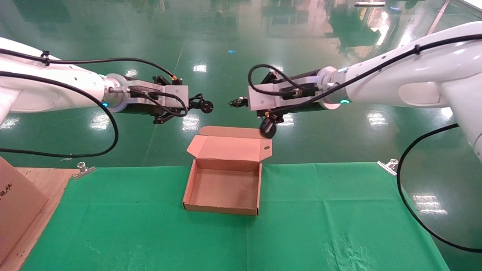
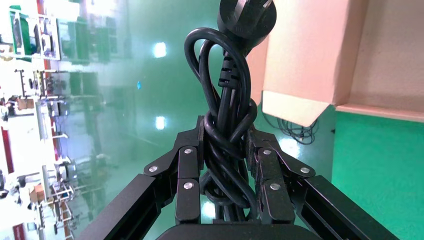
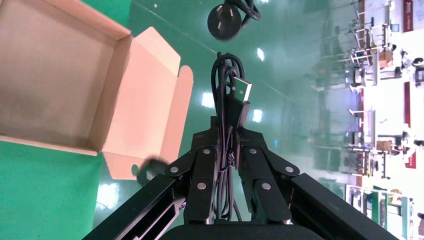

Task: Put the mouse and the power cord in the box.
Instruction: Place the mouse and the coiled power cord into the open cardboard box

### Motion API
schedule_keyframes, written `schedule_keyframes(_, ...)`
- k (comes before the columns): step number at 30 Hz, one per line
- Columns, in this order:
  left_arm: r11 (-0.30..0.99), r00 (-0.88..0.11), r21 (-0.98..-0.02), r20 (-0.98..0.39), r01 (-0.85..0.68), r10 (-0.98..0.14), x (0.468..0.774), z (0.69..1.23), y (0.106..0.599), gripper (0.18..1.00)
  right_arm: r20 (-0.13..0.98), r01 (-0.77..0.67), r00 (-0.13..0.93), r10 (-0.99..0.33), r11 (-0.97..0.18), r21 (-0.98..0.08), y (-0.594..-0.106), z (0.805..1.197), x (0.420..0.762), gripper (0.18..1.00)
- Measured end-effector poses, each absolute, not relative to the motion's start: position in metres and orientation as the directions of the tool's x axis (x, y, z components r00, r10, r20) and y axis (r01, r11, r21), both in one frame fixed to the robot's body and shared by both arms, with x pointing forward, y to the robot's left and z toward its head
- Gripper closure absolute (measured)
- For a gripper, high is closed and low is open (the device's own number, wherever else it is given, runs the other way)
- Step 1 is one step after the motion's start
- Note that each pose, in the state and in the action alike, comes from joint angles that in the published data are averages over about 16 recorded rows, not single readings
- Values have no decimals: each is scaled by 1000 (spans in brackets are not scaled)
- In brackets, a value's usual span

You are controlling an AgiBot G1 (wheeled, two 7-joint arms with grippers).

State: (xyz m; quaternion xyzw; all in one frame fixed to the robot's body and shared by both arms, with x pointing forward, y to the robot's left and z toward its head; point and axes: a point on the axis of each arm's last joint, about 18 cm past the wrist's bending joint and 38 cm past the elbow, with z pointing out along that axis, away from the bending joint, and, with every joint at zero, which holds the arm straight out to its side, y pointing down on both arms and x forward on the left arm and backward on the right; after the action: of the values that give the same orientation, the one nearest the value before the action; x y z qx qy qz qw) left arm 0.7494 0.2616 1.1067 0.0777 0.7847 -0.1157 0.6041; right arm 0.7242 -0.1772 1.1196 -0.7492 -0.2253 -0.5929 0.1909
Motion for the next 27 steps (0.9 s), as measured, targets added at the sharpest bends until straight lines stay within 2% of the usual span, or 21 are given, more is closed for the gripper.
schedule_keyframes(9, 933, -283, -130, -959, 334, -32, 754, 1083, 239, 848, 972, 553, 202, 120, -833, -12, -172, 1118, 724, 951)
schedule_keyframes(18, 883, -311, -215, -947, 417, -83, 767, 1018, 204, 848, 959, 528, 255, 126, -849, -29, -188, 1115, 722, 952)
schedule_keyframes(22, 875, -311, -210, -948, 437, -73, 771, 986, 191, 848, 951, 518, 282, 126, -855, -40, -199, 1112, 721, 952)
schedule_keyframes(27, 889, -300, -149, -954, 434, -13, 776, 951, 184, 848, 944, 508, 304, 127, -860, -48, -211, 1110, 719, 952)
